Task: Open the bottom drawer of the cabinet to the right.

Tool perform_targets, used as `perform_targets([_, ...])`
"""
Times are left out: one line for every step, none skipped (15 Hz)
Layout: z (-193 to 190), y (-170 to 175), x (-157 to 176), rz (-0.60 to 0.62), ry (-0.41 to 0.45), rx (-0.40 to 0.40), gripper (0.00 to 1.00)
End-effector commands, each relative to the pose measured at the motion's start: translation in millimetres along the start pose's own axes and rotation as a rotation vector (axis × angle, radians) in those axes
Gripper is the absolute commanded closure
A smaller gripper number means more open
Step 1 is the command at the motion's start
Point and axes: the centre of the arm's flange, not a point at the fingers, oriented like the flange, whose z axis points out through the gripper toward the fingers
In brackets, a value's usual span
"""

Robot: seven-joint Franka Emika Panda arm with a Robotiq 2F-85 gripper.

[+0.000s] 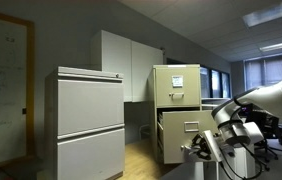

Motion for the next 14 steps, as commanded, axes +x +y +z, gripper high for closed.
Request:
perform_targets([-4.6,68.0,-47.0,0.076,-0.152,-0.023,0.92])
perform_targets([-10.3,75.2,-52.0,0.101,-0.171,-0.010,0.92])
perform_targets([-14.7,83.1,-56.3,0.127,-0.191,0.008,0.92])
perform_targets([-18.4,90.3,-61.1,0.156,-0.210,0.031,0.92])
perform_targets([-21.2,96.9,-62.5,0.174,-0.226,0.033,0.92])
perform_targets([-20.6,100.5,-62.9,0.193,-0.241,0.036,0.92])
perform_targets([-17.0,104.1,-60.6,0.210,-0.257,0.033,0.92])
perform_targets([-13.4,105.6,-59.2,0.228,-0.276,0.039,0.92])
perform_targets([-14.3,106.9,-57.0,0.241,-0.289,0.044,0.92])
perform_targets([-14.9,109.5,-53.7,0.252,-0.301,0.046,0.92])
perform_targets([-14.8,110.4,-53.0,0.270,-0.319,0.061,0.92])
perform_targets([-14.6,112.7,-50.2,0.274,-0.331,0.058,0.92])
perform_targets([-14.1,114.3,-48.1,0.286,-0.342,0.059,0.92])
perform_targets([-15.8,114.7,-47.1,0.298,-0.355,0.067,0.92])
